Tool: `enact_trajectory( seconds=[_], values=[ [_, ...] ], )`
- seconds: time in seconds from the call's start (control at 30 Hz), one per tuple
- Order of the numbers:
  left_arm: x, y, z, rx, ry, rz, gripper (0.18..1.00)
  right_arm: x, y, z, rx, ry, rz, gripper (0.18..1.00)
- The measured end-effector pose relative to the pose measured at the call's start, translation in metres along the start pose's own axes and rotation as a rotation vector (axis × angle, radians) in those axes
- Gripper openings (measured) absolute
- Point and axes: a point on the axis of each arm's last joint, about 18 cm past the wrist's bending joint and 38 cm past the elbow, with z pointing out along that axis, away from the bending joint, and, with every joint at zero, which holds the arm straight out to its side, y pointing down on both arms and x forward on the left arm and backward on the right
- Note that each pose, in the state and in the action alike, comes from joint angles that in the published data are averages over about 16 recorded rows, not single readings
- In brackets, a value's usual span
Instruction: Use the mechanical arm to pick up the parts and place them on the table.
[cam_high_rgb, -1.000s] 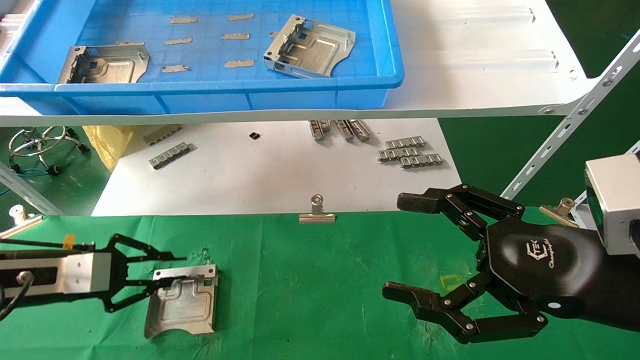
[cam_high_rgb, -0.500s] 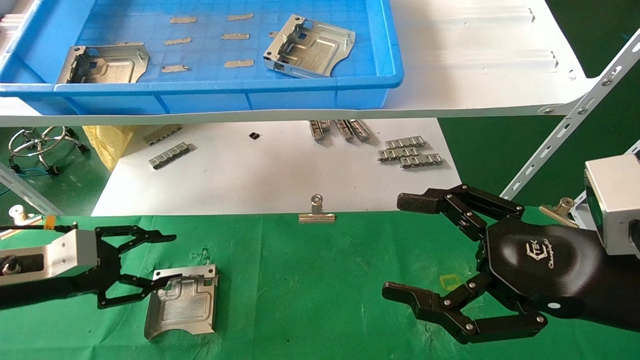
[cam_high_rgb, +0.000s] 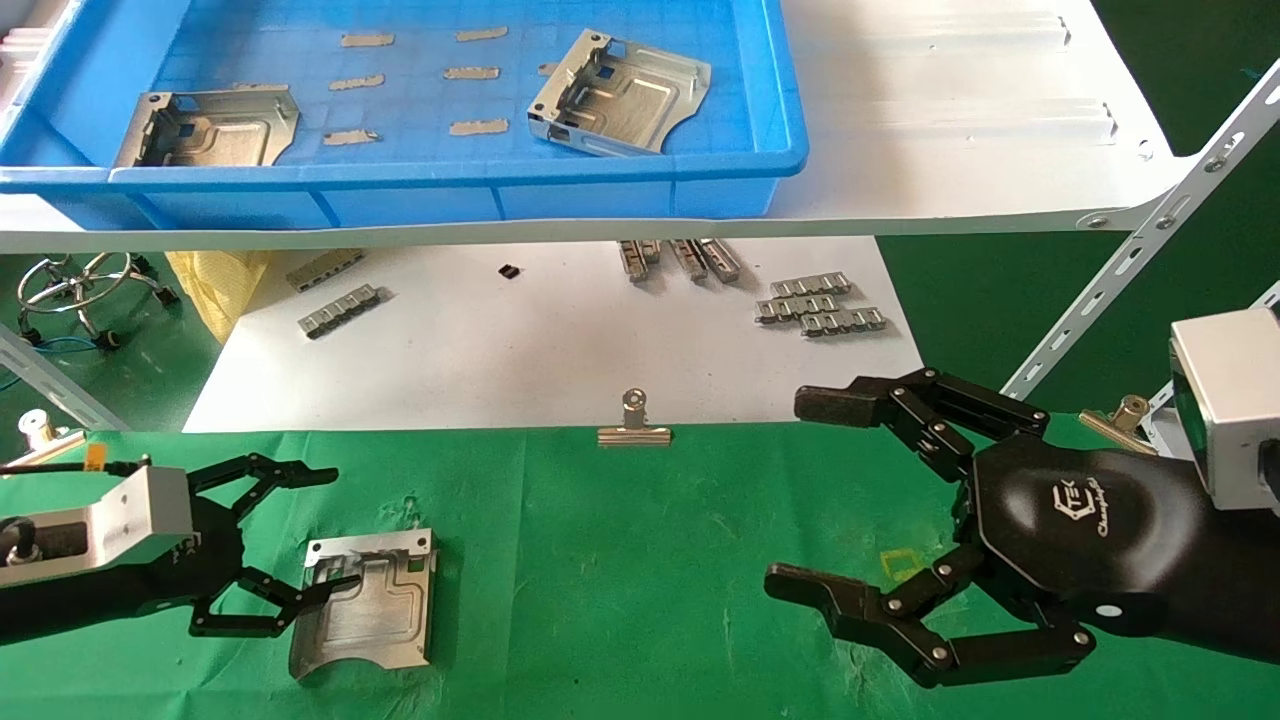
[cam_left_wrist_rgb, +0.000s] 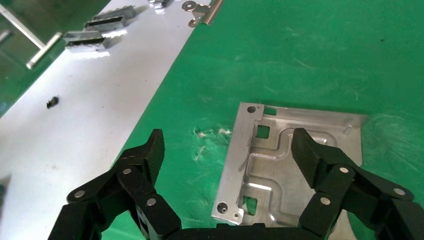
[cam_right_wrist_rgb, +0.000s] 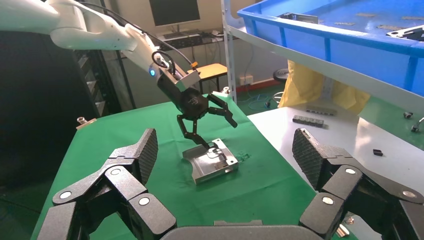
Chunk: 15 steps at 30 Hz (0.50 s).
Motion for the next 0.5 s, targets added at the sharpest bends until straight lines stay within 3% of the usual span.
enact_trajectory(
  seconds=[0.23,0.5],
  values=[
    [0.0,-0.013,0.005,0.05,0.009,-0.016,0.952,0.0,0.0,0.0,0.0,0.0,0.0,1.001],
    [0.001,-0.037,0.011,0.129,0.028,-0.047,0.992,0.0,0.0,0.0,0.0,0.0,0.0,1.001]
  ],
)
